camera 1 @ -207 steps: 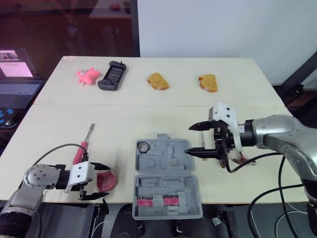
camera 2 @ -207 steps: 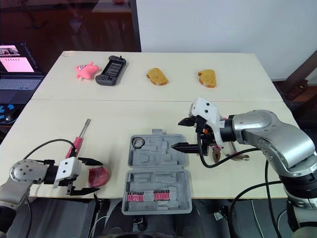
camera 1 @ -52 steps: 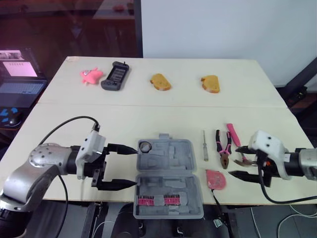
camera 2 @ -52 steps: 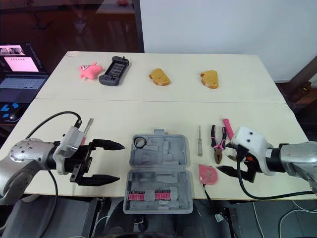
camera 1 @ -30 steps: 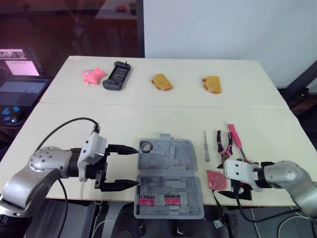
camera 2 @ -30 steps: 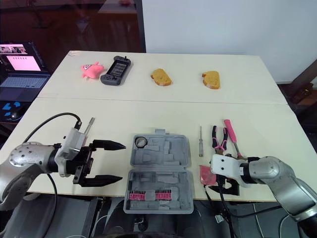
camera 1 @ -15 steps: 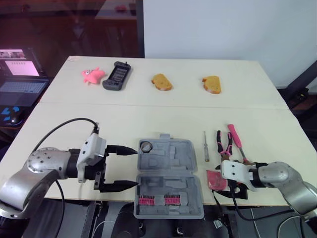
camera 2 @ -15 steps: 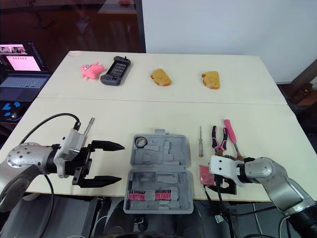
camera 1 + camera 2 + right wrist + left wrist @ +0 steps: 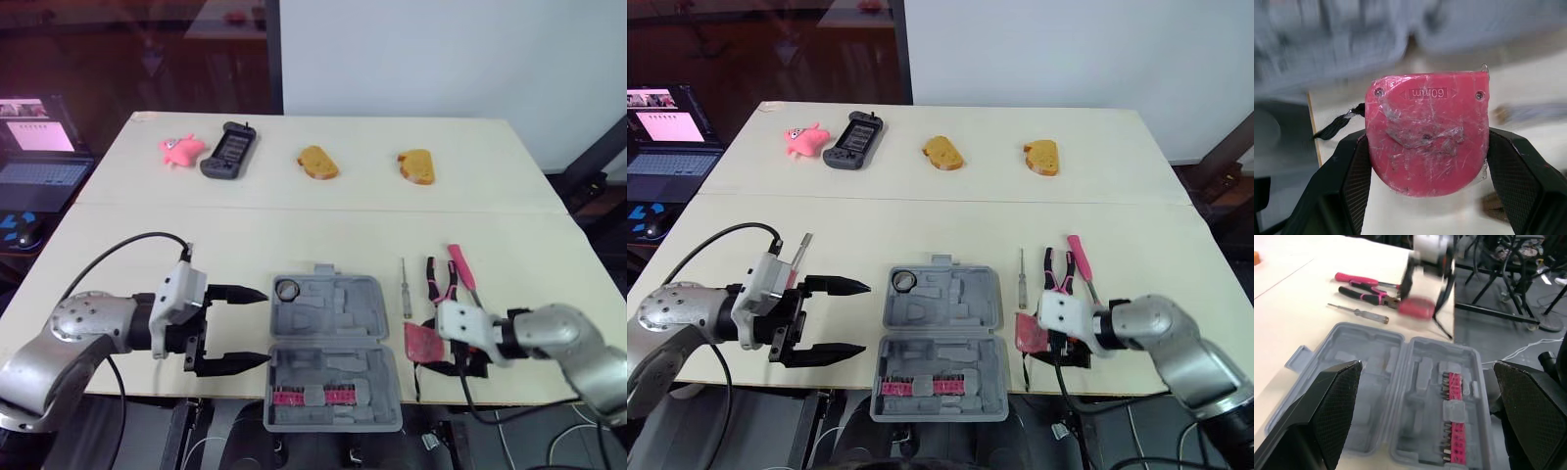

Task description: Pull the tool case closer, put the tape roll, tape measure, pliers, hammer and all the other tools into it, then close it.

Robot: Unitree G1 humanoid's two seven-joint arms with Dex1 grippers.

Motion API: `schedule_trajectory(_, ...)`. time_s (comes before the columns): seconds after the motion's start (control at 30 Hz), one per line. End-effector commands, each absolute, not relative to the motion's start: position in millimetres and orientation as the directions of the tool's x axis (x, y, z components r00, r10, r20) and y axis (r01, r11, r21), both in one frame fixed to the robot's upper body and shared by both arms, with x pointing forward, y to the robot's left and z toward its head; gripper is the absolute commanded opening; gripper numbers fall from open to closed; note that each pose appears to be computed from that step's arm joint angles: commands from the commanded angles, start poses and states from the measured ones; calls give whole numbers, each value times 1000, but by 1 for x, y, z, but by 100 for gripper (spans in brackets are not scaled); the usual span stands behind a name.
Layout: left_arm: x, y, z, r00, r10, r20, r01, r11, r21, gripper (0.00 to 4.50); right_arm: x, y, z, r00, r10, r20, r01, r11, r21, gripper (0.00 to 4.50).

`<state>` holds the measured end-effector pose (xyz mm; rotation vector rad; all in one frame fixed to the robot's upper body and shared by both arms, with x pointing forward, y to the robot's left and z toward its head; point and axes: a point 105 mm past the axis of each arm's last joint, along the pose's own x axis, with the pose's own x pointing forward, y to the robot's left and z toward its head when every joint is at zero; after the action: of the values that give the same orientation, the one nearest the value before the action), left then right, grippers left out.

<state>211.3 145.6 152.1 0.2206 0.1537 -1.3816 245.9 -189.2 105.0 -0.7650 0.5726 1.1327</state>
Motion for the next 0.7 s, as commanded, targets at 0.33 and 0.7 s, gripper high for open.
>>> schedule_trajectory(0.33,203,152,144,301,-931,-207,953,285,104,450,282,-130,162,273,497,-824,-956,45,-289,294)
schedule_trajectory(0.7,188,155,136,402,-894,-198,916,389,103,450,332,-112,125,297,307,-904,-950,4,-311,294)
